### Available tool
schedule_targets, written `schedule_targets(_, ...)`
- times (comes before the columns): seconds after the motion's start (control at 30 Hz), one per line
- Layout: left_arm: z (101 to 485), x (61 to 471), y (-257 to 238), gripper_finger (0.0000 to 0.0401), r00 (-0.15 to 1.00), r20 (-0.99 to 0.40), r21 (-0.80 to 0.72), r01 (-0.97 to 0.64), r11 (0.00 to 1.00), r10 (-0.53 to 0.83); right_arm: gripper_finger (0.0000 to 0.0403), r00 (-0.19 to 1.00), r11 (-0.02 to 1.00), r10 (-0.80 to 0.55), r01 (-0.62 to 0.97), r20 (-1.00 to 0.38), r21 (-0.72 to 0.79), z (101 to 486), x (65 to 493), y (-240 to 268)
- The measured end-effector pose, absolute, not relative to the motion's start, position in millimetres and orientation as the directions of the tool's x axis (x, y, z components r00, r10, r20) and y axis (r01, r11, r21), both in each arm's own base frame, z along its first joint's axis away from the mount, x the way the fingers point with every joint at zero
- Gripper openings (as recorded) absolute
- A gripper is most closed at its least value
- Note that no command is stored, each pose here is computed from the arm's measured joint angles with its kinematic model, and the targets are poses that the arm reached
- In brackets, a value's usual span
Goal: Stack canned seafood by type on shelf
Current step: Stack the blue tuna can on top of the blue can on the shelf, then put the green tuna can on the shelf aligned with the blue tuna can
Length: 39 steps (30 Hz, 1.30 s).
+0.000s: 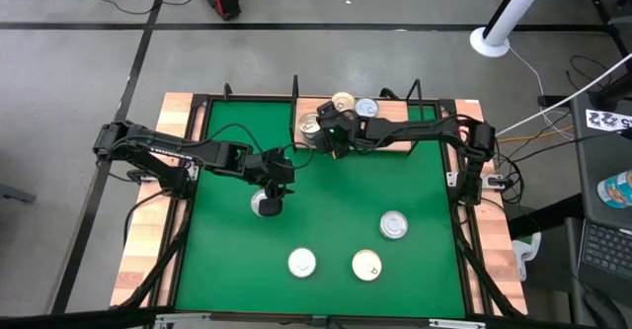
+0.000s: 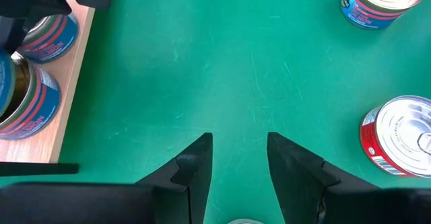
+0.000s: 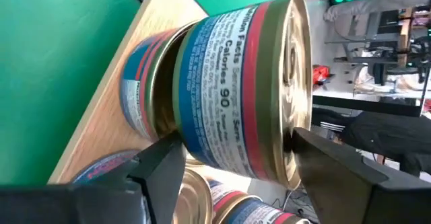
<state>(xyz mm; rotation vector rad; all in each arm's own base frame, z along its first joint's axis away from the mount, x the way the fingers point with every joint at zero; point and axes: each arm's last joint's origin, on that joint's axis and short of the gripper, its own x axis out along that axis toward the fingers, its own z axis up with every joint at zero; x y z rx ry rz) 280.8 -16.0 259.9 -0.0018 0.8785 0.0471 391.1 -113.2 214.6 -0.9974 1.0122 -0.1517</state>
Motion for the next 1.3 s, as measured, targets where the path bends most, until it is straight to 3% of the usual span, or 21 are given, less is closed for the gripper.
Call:
schedule_targets(0.63,260,281,-16,0.0137,0.637,-0.77,0.018,-0.04,0.999,0.04,0.0264,0.503,0.574,-0.548,-0.354,-0.668,-0.738,233,392,-115)
schedule_targets(0.9,260,281,-16,0.0137,0.641,-0.766,0.017,-0.041,0.999,0.04,0.0264,0.415,0.559,-0.621,-0.36,-0.665,-0.747,233,386,-115)
schedule_targets(1.3,269,290,-17,0.0137,0.737,-0.676,-0.007,-0.032,0.999,0.018,0.0264,0.469,0.606,-0.627,-0.208,-0.622,-0.768,298,349,-57)
